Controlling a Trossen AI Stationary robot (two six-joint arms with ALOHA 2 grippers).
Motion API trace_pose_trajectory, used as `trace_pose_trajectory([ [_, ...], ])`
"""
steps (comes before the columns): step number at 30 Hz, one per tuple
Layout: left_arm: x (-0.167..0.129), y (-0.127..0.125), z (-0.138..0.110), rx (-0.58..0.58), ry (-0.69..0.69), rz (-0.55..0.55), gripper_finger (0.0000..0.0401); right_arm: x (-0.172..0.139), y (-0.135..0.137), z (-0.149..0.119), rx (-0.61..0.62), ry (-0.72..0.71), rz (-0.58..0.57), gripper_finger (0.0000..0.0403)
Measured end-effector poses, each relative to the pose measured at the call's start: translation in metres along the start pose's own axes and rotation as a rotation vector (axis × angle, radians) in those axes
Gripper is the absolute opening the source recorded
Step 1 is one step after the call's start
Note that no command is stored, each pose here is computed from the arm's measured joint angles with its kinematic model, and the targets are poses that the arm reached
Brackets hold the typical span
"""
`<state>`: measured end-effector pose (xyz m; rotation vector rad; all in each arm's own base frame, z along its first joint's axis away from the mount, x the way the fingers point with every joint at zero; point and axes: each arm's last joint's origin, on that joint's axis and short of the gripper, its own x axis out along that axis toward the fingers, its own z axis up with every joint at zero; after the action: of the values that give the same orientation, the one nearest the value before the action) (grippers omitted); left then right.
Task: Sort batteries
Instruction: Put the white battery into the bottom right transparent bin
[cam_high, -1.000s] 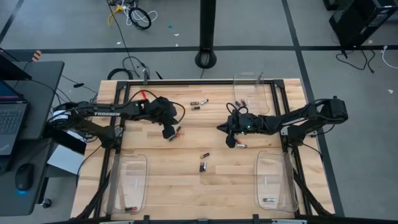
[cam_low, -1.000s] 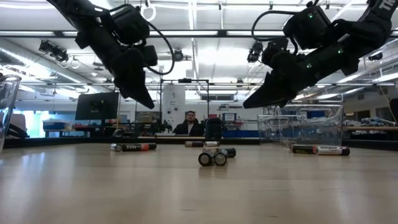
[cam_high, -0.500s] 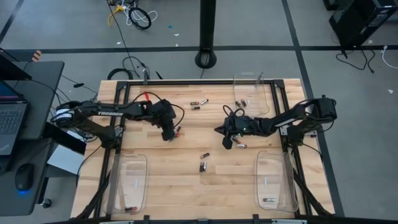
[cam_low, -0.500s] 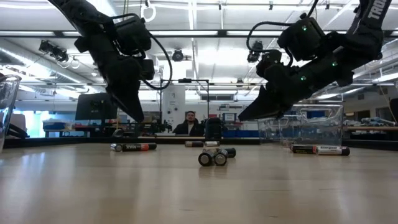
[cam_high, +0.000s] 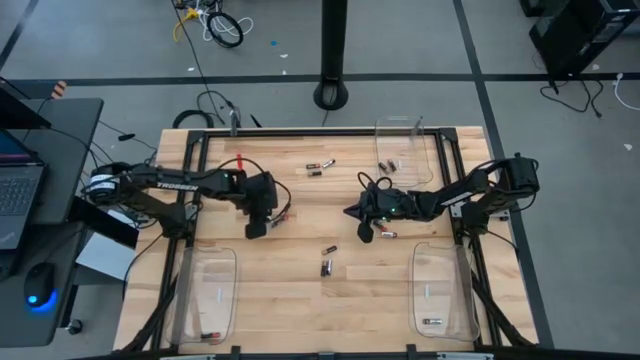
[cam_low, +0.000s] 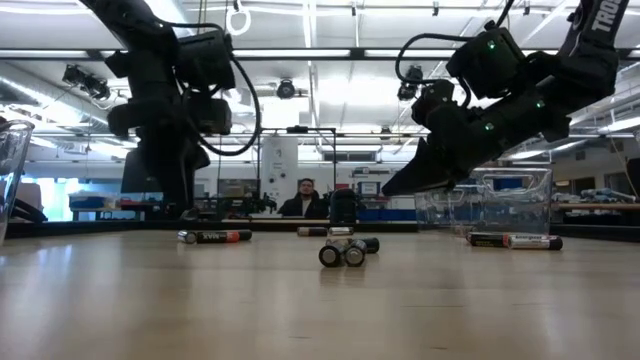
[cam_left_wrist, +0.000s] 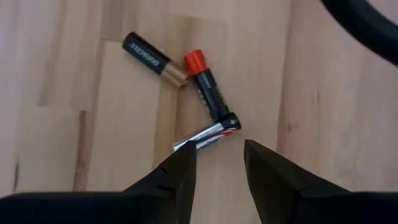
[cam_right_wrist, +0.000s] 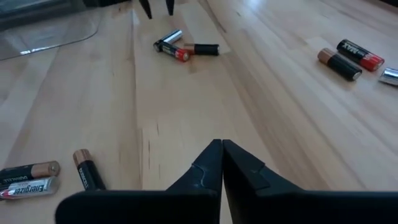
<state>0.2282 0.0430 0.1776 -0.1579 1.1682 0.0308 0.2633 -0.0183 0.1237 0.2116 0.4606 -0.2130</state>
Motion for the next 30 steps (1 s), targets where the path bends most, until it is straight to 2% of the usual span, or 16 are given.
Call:
trace_pose_trajectory([
  [10,0.0008,-0.007,-0.0038,0.176,0.043,-0.005,0.0143,-0.0001,0.0006,0.0025,0.001,-0.025,0.006,0.0018],
  [30,0.0009,-0.0049,-0.0022,0.445,0.049,0.089,0.0143,-0.0001,0.0006,0.0024,0.0,-0.025,0.006,0.0019],
])
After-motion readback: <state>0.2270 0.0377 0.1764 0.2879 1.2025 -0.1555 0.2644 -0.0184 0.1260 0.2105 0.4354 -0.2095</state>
